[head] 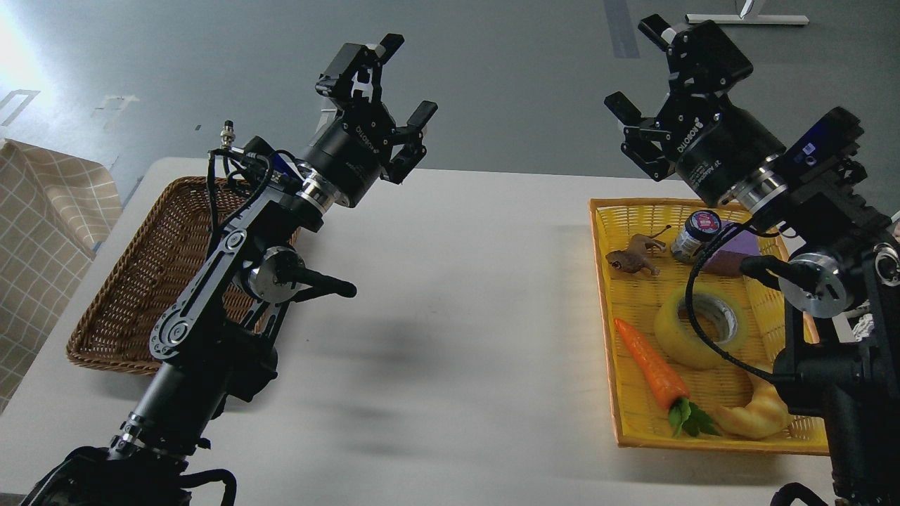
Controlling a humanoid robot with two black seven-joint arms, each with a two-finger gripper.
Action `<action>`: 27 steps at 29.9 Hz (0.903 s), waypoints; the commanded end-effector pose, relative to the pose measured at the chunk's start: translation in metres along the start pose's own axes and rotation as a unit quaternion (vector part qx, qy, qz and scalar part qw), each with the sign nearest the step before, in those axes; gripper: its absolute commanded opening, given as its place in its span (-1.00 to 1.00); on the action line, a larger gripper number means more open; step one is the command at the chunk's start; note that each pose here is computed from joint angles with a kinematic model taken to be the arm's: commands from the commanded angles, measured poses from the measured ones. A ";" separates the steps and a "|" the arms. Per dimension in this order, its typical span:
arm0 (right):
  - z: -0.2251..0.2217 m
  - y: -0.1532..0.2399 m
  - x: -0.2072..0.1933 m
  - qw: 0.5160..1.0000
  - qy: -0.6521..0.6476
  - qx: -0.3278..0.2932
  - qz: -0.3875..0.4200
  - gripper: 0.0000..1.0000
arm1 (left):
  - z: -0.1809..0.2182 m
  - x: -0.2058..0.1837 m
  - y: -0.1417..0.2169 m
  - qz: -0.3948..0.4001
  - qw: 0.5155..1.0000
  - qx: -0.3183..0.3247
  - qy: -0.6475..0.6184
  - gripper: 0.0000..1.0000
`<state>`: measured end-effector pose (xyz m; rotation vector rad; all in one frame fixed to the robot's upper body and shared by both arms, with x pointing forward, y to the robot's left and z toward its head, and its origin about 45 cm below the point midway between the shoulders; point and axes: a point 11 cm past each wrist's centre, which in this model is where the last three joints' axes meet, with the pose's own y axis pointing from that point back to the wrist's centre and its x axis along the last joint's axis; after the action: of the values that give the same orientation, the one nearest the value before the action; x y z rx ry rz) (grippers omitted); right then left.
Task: Place and transfer tape with both arms
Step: 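Raise the right arm up and away from the yellow tray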
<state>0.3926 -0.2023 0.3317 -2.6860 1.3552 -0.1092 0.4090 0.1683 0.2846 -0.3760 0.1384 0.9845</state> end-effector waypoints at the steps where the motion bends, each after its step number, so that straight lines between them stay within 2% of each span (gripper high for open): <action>1: -0.007 -0.002 -0.001 1.000 0.003 0.012 -0.003 1.00 | 0.000 0.001 0.001 0.003 1.000 -0.001 0.000 0.96; 5: -0.023 0.007 0.015 0.999 -0.001 0.040 0.021 1.00 | 0.000 0.000 0.001 0.001 1.000 0.000 0.000 0.96; 16: -0.023 0.008 0.022 0.999 0.000 0.045 0.027 1.00 | 0.004 -0.001 -0.002 -0.002 1.000 -0.004 -0.003 0.96; 23: -0.025 0.006 0.020 0.999 0.026 0.031 0.024 1.00 | 0.009 -0.004 -0.003 -0.003 1.000 -0.011 -0.005 0.96; 27: -0.031 0.003 0.029 0.993 0.106 -0.002 0.041 1.00 | 0.010 -0.003 -0.004 -0.001 1.000 -0.014 -0.004 0.96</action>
<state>0.3982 -0.2260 0.3556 -2.6369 1.4407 -0.2606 0.4097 0.1673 0.2950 -0.3920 0.1167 0.9860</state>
